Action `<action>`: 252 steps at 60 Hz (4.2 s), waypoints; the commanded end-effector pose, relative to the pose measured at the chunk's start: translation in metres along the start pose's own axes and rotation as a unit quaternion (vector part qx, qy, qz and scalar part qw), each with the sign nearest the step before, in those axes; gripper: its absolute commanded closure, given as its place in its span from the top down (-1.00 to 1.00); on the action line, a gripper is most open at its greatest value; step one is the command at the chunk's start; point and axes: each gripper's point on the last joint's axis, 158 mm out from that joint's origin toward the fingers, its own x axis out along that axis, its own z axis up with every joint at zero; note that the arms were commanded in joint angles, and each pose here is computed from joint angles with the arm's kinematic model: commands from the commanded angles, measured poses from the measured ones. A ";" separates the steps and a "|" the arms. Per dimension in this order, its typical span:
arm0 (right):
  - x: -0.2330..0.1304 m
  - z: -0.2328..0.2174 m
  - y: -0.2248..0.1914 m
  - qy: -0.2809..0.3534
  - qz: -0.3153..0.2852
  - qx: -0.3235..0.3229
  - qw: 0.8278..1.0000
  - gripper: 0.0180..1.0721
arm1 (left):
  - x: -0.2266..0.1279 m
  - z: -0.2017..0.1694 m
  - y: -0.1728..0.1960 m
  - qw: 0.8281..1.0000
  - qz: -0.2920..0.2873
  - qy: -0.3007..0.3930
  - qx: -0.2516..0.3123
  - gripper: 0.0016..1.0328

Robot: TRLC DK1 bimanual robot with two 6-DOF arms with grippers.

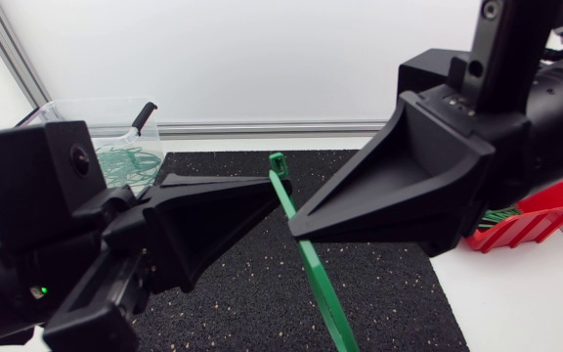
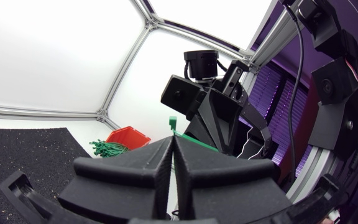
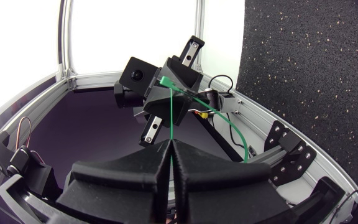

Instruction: Take a green cable tie from the red box, thread the tail through the head to close it, then place it in the transparent bin on the left.

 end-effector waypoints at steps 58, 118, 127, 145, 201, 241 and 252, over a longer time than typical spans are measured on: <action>-0.009 0.005 0.015 -0.024 0.009 -0.017 1.000 -0.89 | -0.002 -0.008 0.008 1.000 0.003 0.007 -0.004 -0.93; -0.004 0.005 -0.003 -0.019 0.002 0.004 1.000 -0.89 | 0.003 -0.003 0.008 1.000 0.002 0.006 -0.002 -0.93; -0.003 0.005 -0.006 -0.018 0.000 0.006 1.000 -0.89 | 0.003 -0.001 0.008 1.000 0.002 0.004 -0.001 -0.93; -0.003 0.004 -0.007 -0.019 0.001 0.005 1.000 -0.89 | 0.002 0.005 0.008 1.000 0.003 -0.001 0.000 -0.93; -0.003 0.009 -0.012 -0.027 -0.001 0.010 1.000 -0.89 | 0.001 0.007 0.006 1.000 0.002 -0.002 0.000 -0.93; 0.002 0.037 -0.015 -0.045 -0.008 0.025 0.999 -0.89 | 0.000 -0.003 -0.001 1.000 -0.008 0.008 0.000 -0.93; 0.000 0.041 -0.004 -0.049 -0.006 0.029 0.998 -0.89 | 0.001 -0.006 0.001 1.000 -0.006 0.010 0.018 -0.93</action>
